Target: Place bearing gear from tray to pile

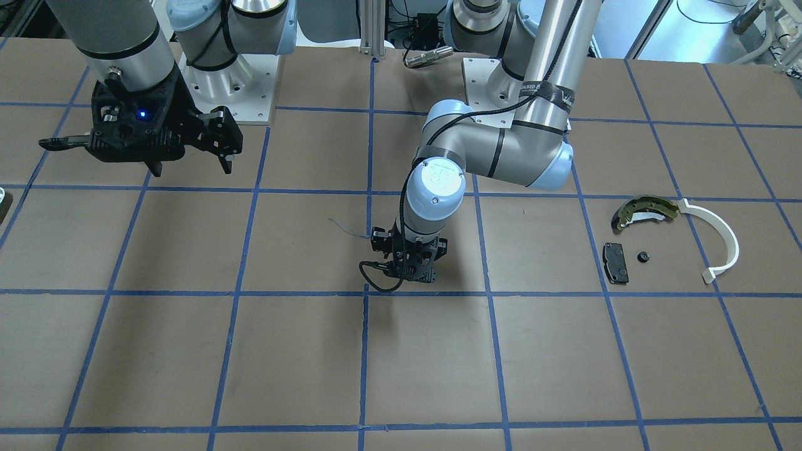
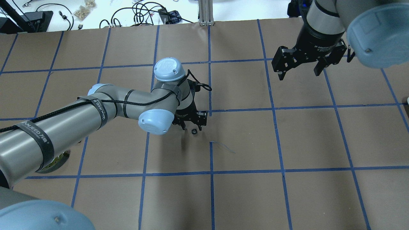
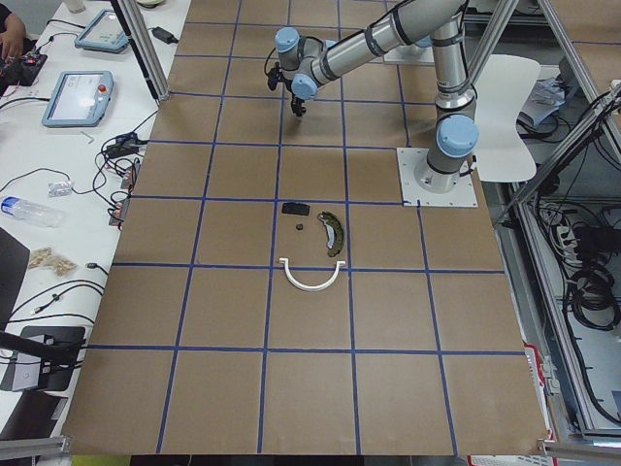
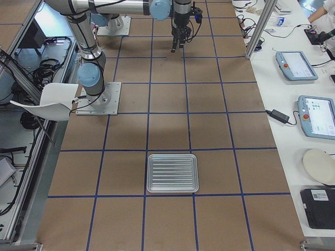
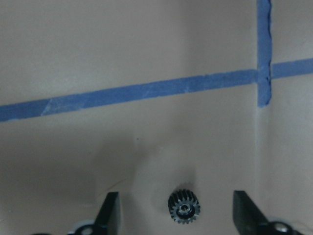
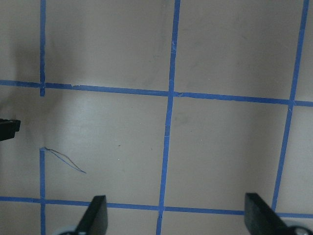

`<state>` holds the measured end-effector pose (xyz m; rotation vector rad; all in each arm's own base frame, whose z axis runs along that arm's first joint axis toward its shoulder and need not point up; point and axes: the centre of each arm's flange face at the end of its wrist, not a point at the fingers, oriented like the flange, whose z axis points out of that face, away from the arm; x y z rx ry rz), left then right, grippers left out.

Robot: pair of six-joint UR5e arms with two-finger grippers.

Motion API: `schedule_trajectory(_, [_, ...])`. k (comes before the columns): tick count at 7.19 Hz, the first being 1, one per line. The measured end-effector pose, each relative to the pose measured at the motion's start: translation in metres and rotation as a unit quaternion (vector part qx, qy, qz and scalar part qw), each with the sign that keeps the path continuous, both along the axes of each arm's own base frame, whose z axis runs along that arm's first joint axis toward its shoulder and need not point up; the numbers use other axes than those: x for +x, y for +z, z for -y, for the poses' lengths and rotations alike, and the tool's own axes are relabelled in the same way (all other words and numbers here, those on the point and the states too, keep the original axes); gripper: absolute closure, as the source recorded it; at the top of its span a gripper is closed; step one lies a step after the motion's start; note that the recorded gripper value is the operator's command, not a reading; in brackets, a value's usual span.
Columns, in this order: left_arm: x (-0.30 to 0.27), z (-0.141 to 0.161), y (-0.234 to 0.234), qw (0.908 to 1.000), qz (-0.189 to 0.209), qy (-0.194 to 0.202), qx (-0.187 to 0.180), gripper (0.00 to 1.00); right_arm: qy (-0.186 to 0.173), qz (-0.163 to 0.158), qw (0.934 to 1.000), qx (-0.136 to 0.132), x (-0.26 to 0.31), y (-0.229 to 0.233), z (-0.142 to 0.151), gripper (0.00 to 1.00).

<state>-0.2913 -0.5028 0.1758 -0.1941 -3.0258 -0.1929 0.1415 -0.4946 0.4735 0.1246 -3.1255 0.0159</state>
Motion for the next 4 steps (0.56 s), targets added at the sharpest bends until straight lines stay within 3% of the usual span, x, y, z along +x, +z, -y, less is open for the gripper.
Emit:
schedule_trajectory(1, [-0.0002,0.0,-0.0019,1.0,0.0,0.0,0.002,0.45,-0.006,0.001,1.0,-0.003,-0.0007,0.001,0.0005,0.0])
schedule_trajectory(2, [-0.0003,0.0003,-0.0044,1.0,0.001,0.0,0.003,0.76,-0.014,0.002,0.9999,-0.007,-0.0013,0.0029,0.0001,0.0])
schedule_trajectory(3, [-0.0003,0.0005,-0.0066,1.0,0.002,0.0,0.005,1.0,-0.018,0.002,0.9997,-0.014,-0.0015,0.0059,-0.0007,0.0])
schedule_trajectory(4, [-0.0003,0.0006,-0.0073,1.0,0.003,0.0,0.005,1.0,-0.02,0.002,0.9996,-0.022,-0.0015,0.0084,-0.0002,0.0])
